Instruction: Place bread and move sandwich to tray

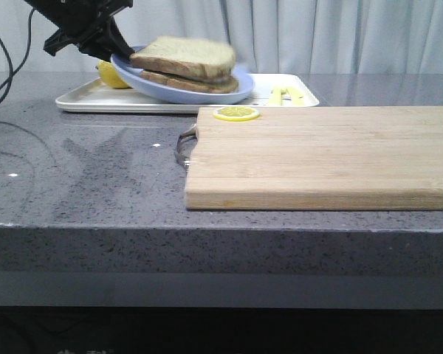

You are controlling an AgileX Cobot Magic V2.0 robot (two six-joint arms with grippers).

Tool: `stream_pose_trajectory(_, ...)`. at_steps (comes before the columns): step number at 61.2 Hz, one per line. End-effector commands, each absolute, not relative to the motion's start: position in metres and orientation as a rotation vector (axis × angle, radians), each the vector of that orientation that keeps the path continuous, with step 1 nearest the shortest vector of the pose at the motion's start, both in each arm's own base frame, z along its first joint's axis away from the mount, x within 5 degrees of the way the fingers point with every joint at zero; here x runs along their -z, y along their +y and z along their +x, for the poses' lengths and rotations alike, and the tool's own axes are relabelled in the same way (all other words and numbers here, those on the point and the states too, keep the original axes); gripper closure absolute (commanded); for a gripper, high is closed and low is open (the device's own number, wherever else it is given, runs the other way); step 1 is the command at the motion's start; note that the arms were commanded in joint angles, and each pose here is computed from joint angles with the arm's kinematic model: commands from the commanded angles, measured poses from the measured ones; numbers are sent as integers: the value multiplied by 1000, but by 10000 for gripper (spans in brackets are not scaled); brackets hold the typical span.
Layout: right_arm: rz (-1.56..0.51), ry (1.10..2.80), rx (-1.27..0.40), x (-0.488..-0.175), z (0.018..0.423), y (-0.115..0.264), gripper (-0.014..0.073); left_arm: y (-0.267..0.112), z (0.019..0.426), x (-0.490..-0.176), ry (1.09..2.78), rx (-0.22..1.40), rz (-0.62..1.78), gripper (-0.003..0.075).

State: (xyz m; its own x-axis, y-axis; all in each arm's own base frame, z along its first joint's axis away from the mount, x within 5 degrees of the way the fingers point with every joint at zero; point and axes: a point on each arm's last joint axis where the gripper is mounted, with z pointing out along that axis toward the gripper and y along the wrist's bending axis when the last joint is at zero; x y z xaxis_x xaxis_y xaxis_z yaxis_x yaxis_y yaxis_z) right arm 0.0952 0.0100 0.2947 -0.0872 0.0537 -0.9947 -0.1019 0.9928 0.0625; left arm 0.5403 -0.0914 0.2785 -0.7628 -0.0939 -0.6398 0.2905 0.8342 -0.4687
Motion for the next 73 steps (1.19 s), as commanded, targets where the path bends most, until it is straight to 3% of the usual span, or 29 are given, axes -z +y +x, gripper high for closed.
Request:
stream_pose_trajectory(1, -12, 1560, -105, -310, 95, 7, 654, -97, 526, -339, 2149, 795, 135, 502)
stream_pose_trajectory(14, -12, 1559, -104, -310, 95, 7, 654, -94, 526, -341, 2148, 790, 136, 419)
stream_pose_trajectory(27, -12, 1559, -104, -310, 95, 7, 654, -78, 514, -371, 2110, 763, 188, 418)
stream_pose_trajectory(34, -12, 1559, -104, -310, 95, 7, 654, -73, 500, -390, 2104, 754, 248, 476)
stream_pose_trajectory(44, -12, 1560, -105, -310, 95, 7, 654, -70, 488, -407, 2103, 704, 257, 737)
stream_pose_trajectory(50, -12, 1560, -105, -310, 95, 7, 654, -69, 484, -414, 2104, 692, 218, 739)
stream_pose_trajectory(61, -12, 1560, -105, -310, 95, 7, 654, -60, 462, -448, 2087, 369, 156, 739)
stream_pose_trajectory(73, -13, 1563, -106, -310, 95, 7, 654, -69, 428, -481, 2085, 206, 162, 739)
